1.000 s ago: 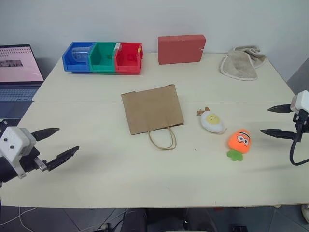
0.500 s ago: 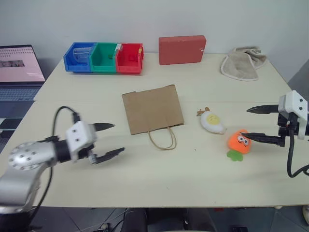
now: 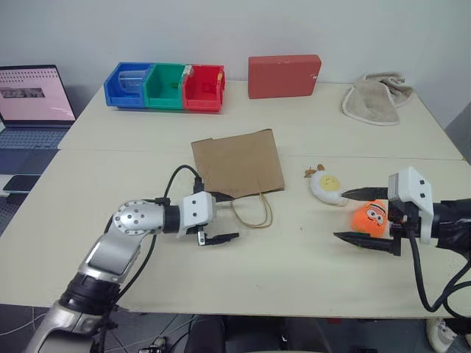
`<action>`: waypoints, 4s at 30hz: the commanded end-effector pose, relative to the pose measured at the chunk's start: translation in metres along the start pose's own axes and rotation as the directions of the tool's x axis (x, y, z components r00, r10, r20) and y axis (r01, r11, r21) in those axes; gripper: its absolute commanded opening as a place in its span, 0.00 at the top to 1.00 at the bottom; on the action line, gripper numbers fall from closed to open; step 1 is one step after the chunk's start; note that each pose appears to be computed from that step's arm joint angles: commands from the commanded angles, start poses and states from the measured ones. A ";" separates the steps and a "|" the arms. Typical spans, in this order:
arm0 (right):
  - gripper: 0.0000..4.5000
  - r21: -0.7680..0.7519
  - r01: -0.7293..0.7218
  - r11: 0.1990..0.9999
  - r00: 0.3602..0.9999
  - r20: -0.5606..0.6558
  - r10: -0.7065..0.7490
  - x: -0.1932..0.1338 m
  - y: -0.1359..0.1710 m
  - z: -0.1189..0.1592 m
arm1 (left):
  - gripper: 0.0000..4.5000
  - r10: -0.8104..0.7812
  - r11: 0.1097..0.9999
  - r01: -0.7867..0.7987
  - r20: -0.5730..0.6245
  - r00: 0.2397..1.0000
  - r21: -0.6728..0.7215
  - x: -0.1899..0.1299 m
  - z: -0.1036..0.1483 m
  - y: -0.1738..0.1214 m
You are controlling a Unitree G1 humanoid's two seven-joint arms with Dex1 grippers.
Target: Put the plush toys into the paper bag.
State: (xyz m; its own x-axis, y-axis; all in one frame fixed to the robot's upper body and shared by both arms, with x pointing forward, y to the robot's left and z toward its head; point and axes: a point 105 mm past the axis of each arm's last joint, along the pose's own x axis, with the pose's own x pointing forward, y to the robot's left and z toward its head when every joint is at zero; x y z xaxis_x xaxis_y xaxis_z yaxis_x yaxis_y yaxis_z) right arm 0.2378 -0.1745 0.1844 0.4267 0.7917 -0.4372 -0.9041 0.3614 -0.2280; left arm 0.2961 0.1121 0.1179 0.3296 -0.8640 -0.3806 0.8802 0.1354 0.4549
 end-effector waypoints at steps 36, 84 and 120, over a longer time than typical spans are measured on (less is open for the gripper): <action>0.83 -0.035 0.039 0.999 0.973 0.229 -0.030 0.089 0.015 0.023 | 1.00 -0.118 0.942 0.214 0.342 0.932 -0.259 -0.013 0.075 0.032; 1.00 0.037 0.394 0.918 0.890 0.235 -0.391 0.207 -0.032 0.010 | 1.00 0.151 0.976 -0.067 0.425 0.892 -0.206 -0.062 0.133 0.100; 0.19 -0.364 0.354 0.862 0.879 -0.186 -0.440 0.046 -0.058 -0.049 | 1.00 0.051 0.975 0.043 0.405 0.913 -0.218 -0.042 0.116 0.069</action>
State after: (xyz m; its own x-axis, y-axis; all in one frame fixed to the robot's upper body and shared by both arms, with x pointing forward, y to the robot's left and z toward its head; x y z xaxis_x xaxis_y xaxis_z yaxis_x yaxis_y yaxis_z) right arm 0.3087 -0.1838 0.1318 0.7684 0.4472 -0.4578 -0.6358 0.4518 -0.6258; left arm 0.3072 0.1029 0.2506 0.2128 -0.9770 -0.0122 0.9560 0.2056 0.2094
